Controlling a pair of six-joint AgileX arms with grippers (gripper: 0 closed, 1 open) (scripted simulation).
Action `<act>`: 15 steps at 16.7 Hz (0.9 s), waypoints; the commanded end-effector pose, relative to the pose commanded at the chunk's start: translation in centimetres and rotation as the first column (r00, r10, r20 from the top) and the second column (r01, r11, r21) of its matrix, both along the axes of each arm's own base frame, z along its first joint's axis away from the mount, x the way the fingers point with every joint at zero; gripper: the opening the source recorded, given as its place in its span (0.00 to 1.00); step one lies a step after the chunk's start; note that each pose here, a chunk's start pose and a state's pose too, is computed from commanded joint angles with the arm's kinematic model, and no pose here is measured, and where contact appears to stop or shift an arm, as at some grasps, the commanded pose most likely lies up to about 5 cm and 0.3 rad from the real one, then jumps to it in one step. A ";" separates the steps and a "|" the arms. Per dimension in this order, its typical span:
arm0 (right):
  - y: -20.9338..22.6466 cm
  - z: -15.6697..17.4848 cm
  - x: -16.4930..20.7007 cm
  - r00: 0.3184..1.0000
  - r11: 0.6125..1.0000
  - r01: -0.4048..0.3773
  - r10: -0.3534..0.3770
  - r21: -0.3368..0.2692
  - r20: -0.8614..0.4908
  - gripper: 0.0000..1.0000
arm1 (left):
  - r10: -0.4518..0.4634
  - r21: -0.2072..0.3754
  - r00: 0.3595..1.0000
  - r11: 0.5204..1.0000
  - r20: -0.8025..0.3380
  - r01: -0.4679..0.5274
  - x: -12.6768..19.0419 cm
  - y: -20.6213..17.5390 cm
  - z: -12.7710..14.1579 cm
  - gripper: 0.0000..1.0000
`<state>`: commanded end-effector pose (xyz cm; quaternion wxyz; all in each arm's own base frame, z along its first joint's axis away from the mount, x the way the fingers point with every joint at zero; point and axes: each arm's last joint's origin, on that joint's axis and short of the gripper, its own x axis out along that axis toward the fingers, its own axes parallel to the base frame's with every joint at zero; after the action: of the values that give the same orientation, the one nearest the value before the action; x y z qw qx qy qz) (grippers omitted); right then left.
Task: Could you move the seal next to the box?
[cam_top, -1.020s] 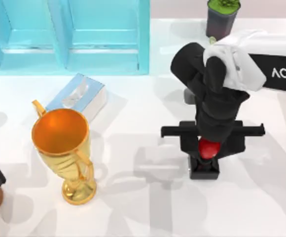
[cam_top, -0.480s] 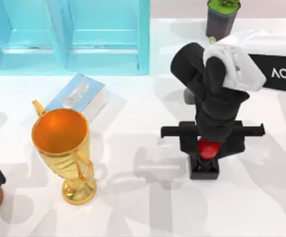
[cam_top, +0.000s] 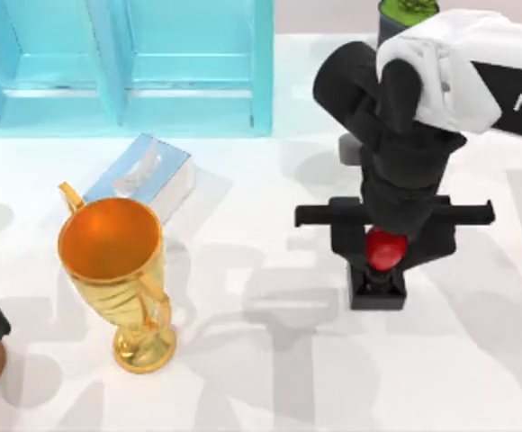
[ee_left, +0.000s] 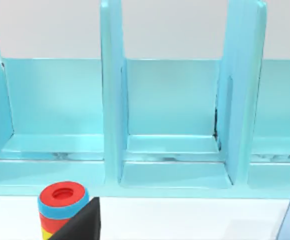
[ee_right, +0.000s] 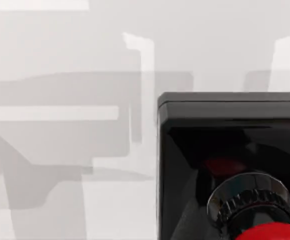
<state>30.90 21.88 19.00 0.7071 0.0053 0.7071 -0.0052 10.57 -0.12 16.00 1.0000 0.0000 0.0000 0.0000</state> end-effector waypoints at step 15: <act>-4.0 3.6 5.3 0.979 0.993 -0.118 0.111 -0.029 -0.171 0.00 | 0.000 0.000 1.000 1.000 0.000 0.000 0.0 0.0 0.0 1.00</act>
<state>36.15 17.88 22.62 0.6435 -0.0498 0.7636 0.0212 10.57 -0.12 16.00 1.0000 0.0000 0.0000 0.0000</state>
